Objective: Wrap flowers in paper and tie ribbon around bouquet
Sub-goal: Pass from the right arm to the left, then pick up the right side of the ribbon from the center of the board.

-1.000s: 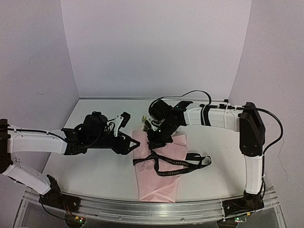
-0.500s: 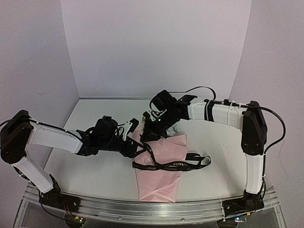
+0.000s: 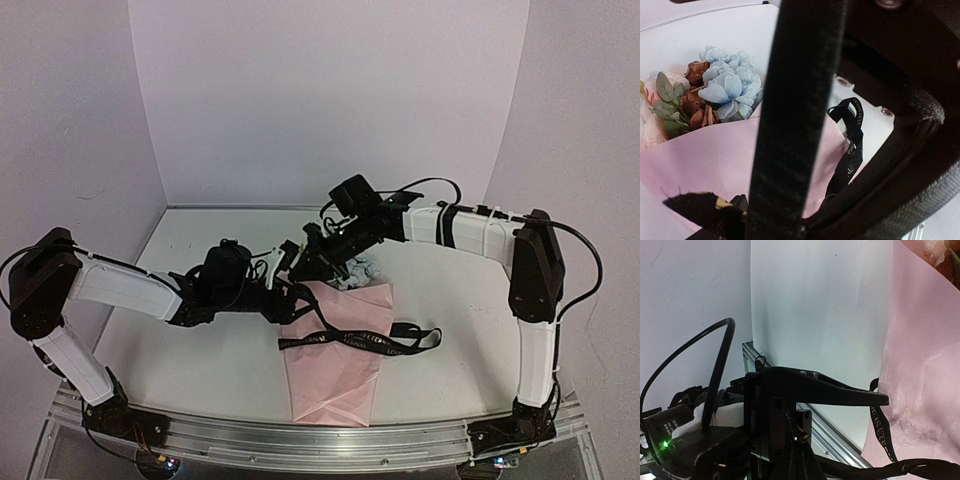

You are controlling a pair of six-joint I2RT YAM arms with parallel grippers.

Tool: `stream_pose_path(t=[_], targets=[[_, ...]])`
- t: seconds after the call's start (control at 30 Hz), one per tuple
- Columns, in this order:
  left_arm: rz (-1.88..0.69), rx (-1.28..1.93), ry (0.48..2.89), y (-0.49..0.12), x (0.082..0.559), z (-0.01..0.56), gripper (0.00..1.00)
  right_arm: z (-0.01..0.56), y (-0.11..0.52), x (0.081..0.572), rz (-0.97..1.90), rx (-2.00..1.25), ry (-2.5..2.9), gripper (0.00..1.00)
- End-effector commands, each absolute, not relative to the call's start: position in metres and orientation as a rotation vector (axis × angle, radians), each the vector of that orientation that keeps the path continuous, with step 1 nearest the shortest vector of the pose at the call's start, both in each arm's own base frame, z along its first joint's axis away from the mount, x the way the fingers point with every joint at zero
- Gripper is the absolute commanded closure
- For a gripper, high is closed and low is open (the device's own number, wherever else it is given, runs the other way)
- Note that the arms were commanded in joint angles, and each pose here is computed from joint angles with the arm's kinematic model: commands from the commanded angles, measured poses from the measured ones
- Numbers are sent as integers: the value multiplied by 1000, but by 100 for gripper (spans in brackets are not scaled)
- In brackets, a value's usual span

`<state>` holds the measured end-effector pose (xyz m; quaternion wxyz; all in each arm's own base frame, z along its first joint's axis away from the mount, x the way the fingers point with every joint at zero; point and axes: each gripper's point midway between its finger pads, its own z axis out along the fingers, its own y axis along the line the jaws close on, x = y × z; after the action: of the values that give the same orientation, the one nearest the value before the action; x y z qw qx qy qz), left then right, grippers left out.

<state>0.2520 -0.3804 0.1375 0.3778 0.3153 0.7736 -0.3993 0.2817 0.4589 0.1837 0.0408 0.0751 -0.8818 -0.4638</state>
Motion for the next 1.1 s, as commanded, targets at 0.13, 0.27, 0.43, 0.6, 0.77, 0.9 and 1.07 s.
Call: stream_pose_path(t=[0.13,0.27,0.43,0.6,0.77,0.9,1.07], targets=[[-1097,800,1828,-395,259,173,44,198,462,280,-1474,205,-2633,100],[-1131,821,1817,-400,256,173,48,194,462,278,-1462,194,-2618,100],[-1147,832,1807,-404,257,173,61,195,462,275,-1464,195,-2587,100],[-1151,811,1815,-407,260,170,87,191,451,271,-1424,207,-2620,100],[-1108,742,1862,-401,269,160,100,180,412,259,-1244,275,-2775,77],[-1074,664,1904,-391,273,153,100,174,359,250,-1009,343,-2976,48],[-1060,605,1926,-382,274,151,100,151,269,248,-589,265,-3280,35]])
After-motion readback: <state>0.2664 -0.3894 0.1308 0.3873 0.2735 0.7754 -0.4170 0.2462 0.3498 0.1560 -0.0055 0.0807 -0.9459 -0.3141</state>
